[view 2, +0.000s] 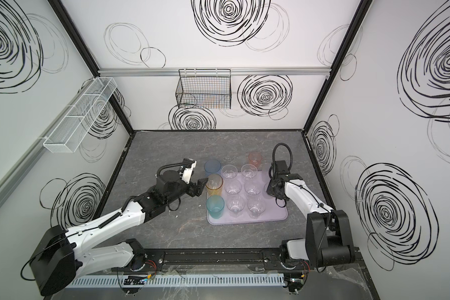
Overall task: Place the glasses into the tray
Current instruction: 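Carry the frosted glass over the tray and lower it, then open the right gripper to release the frosted glass on the tray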
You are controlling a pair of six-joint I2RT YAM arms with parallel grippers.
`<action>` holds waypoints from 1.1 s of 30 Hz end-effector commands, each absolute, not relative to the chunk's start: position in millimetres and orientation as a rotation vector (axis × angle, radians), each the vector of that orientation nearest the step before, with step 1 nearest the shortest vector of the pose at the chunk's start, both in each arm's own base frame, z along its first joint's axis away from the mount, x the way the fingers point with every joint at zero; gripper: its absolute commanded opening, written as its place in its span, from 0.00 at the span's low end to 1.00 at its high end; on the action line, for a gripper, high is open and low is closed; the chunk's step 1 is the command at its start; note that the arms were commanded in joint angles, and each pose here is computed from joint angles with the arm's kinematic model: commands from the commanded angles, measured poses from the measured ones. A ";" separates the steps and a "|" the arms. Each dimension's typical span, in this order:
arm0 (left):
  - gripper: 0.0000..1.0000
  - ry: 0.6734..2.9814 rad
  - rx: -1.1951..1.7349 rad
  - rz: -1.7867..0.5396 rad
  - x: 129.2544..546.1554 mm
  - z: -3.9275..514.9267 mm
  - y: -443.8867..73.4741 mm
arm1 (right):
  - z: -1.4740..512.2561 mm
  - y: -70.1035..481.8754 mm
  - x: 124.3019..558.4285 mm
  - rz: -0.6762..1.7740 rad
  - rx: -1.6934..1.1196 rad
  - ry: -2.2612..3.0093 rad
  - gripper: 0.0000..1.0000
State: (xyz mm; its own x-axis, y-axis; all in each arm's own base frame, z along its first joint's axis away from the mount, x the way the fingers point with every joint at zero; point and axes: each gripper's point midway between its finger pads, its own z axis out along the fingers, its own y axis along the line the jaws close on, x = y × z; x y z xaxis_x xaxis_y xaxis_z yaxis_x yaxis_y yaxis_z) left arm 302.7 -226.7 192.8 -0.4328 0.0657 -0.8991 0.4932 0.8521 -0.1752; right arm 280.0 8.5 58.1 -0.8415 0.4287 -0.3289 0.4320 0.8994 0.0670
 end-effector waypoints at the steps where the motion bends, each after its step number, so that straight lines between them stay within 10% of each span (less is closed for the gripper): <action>1: 0.86 1.996 0.355 -0.537 301.7 188.5 -216.7 | 67.2 3.4 292.5 -0.052 0.656 2.670 0.05; 18: 0.85 2.055 0.300 -0.573 306.5 166.5 -209.7 | 62.4 -8.5 307.7 -0.133 0.662 2.658 0.16; 33: 0.85 2.090 0.218 -0.571 315.5 165.6 -202.9 | 153.8 -10.6 335.1 -0.132 0.609 2.511 0.48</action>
State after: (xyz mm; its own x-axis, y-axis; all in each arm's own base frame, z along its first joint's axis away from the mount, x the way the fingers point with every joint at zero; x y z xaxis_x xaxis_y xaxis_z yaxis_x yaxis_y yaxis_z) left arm 306.0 -203.4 152.7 -0.5667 -0.0042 -0.8239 0.3939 0.8769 -0.2754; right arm 331.8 -9.2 125.3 -0.7669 0.4082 -0.4952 0.4533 0.8908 0.0322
